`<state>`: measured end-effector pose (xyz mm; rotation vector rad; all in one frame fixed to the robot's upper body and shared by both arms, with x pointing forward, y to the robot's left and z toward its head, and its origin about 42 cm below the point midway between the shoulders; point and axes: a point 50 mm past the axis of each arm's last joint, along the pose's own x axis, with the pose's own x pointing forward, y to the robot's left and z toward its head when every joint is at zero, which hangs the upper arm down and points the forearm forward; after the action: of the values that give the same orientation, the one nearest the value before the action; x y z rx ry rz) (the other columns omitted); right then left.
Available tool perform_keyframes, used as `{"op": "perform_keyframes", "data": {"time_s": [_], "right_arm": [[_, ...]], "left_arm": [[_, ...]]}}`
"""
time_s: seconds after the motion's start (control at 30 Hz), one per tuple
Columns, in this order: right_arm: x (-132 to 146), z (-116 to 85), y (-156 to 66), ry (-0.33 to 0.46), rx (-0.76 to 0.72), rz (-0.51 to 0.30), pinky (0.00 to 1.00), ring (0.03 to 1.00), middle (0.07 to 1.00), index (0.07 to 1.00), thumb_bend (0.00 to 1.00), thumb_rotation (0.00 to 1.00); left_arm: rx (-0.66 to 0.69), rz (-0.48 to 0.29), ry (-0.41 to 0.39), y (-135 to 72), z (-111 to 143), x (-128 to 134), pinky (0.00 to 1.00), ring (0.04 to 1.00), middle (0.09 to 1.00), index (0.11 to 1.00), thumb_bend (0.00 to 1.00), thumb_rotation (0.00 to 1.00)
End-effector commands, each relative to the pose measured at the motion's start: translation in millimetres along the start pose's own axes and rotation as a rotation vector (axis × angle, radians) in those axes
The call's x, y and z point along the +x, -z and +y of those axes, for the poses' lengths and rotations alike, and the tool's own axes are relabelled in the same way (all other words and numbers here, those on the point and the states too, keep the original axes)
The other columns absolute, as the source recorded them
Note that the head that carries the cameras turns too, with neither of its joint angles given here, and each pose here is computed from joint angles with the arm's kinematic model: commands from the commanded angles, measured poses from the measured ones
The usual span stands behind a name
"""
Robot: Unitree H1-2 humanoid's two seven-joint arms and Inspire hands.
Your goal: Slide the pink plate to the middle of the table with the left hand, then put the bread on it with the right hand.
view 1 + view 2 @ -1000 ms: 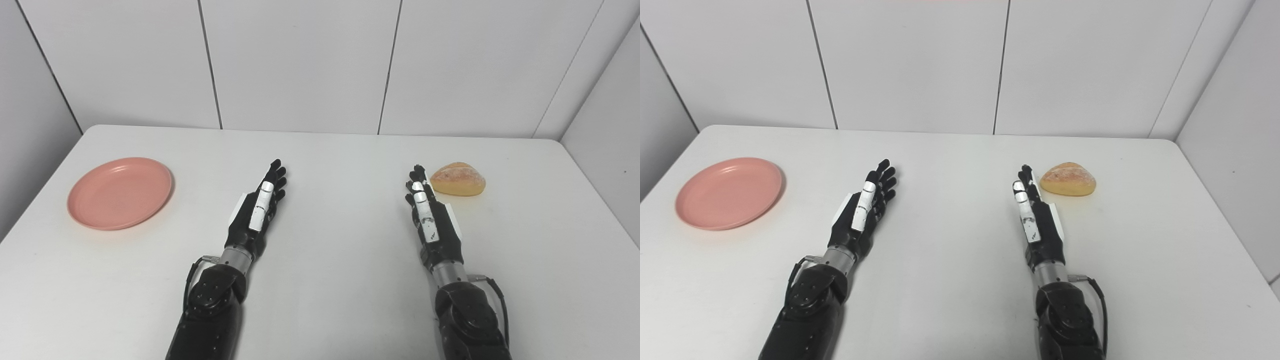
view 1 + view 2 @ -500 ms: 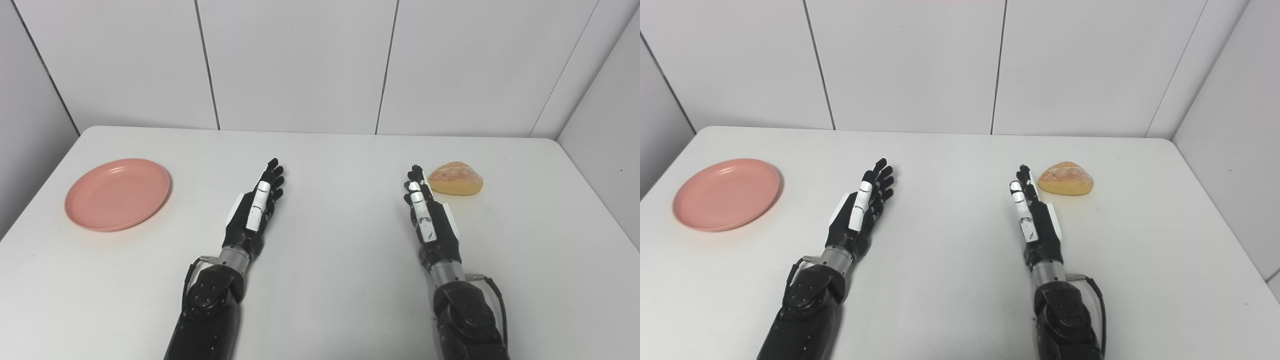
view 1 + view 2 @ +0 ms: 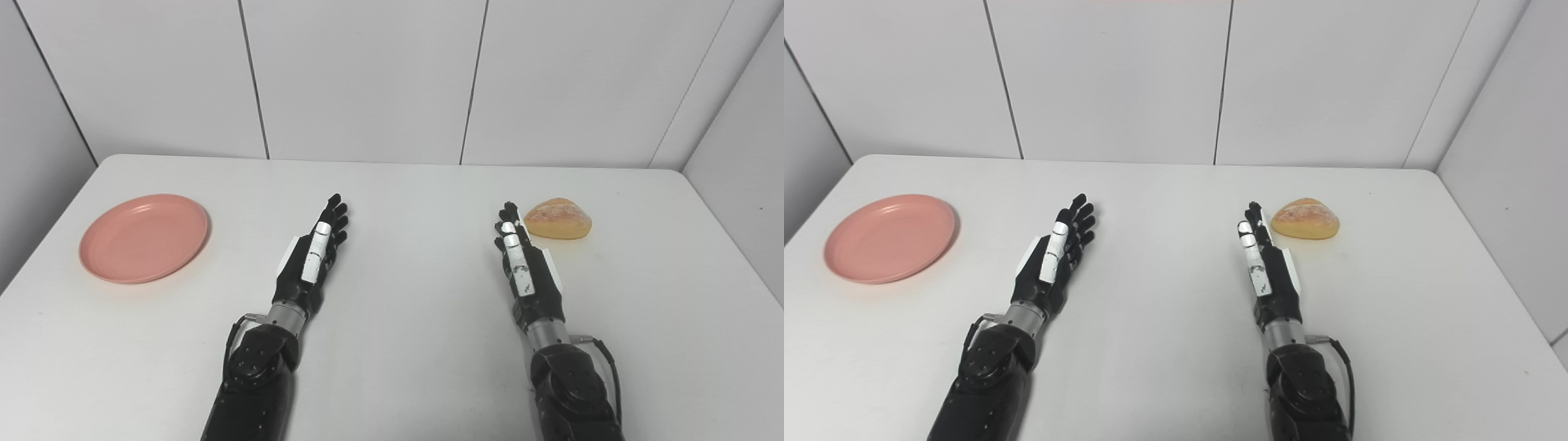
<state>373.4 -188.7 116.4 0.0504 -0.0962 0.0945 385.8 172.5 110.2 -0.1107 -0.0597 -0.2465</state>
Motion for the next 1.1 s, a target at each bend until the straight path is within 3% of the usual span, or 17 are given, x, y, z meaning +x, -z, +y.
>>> {"op": "perform_keyframes", "data": {"time_s": [0.0,0.57,1.07], "right_arm": [[3,2,-3,-0.003,0.001,-0.019,1.0,1.0,1.0,1.0,0.64,0.92],[1,-2,-2,-0.001,0.002,-0.028,1.0,1.0,1.0,1.0,0.65,0.91],[-13,-43,6,-0.028,0.002,-0.021,1.0,1.0,1.0,1.0,0.54,0.94]], "left_arm": [[0.003,-0.046,0.008,-8,1,5,1.0,1.0,1.0,1.0,0.63,1.0],[-0.005,-0.046,0.013,-5,-3,5,1.0,1.0,1.0,1.0,0.63,1.0],[0.036,-0.016,-0.006,20,-44,9,1.0,1.0,1.0,1.0,0.62,1.0]]}}
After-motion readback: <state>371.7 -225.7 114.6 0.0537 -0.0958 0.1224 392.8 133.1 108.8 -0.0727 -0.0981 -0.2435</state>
